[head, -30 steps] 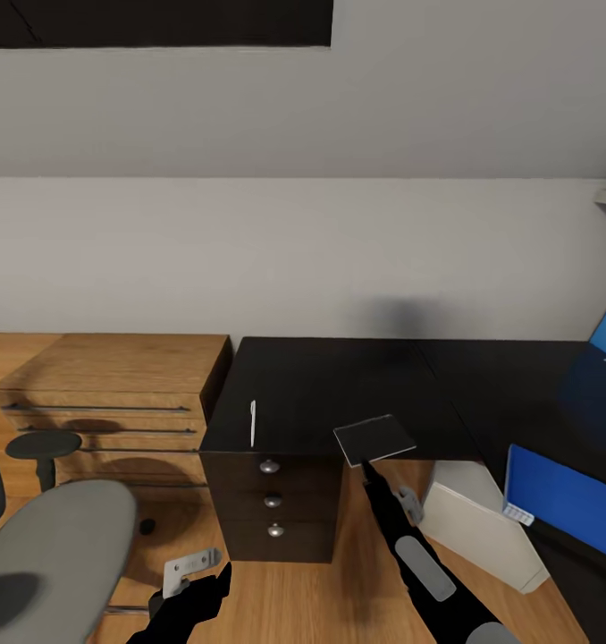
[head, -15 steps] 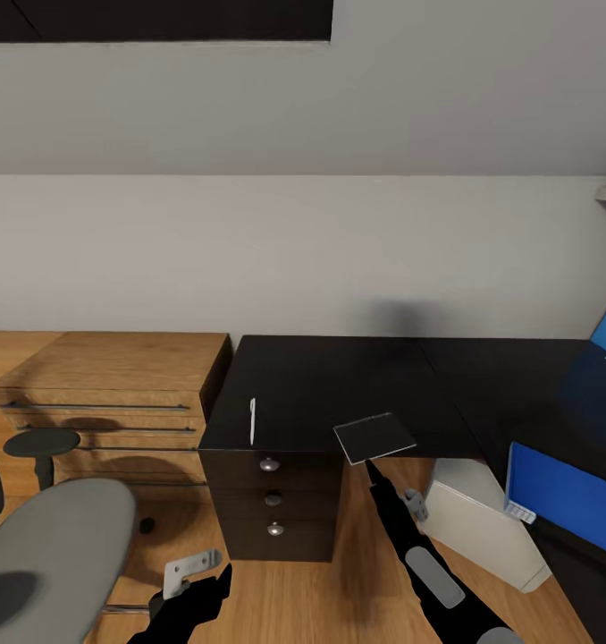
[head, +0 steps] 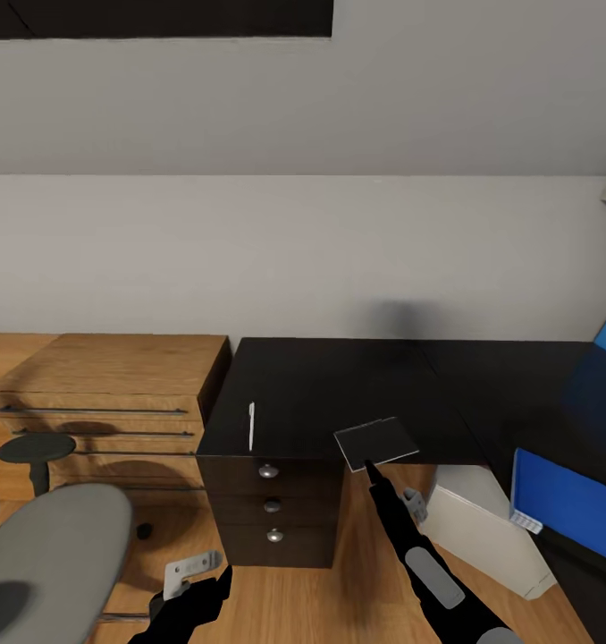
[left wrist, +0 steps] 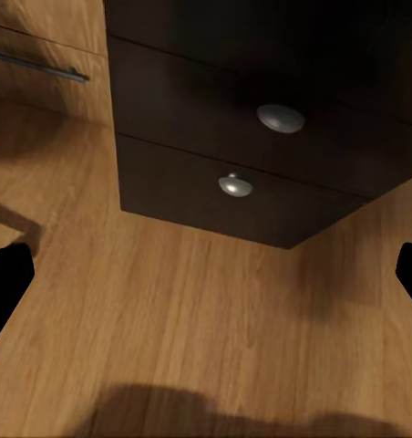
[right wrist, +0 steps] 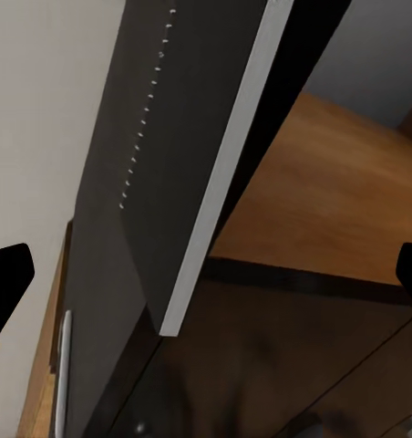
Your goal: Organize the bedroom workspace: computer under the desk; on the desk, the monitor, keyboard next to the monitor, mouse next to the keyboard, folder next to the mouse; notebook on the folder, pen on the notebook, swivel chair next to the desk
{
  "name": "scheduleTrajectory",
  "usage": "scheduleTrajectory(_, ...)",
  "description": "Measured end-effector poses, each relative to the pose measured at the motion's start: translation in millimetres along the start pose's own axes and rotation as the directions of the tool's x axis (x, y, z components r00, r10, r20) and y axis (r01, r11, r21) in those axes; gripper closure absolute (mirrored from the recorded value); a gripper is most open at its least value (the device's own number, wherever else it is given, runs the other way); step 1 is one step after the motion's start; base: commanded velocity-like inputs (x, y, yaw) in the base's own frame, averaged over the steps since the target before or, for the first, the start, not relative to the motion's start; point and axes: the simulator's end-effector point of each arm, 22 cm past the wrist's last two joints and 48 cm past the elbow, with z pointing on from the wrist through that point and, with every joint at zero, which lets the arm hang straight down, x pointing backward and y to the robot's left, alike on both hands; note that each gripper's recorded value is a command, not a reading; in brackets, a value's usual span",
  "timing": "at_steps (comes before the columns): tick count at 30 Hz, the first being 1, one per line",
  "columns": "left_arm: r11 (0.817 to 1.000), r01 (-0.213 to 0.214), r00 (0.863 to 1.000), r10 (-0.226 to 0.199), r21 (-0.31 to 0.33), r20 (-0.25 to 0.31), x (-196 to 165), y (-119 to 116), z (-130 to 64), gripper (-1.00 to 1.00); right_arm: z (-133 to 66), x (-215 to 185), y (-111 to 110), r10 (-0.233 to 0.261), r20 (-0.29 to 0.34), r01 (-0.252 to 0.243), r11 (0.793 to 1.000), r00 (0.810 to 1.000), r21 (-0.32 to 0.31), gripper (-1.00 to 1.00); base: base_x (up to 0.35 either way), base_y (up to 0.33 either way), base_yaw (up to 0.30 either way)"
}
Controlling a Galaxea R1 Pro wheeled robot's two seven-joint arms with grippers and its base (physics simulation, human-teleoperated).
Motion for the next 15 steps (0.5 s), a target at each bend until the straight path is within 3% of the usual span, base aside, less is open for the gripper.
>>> scheduleTrajectory(7,1.000,-0.001,1.000,0.001,0.003,-0.002,1.2,-1.4,0.1,-1.00,-0.2,1.3,-0.5,0.001,-0.002,-0.001,1.000,1.000,0.002,-1.00,0.124,0.000,0.000)
scheduleTrajectory(15,1.000,-0.002,1.000,0.002,0.004,-0.005,2.0,-1.6,0.4,-1.00,-1.9,5.2,-8.2,-0.002,-0.009,0.002,1.000,1.000,0.020,-1.00,0.023,0.001,0.000)
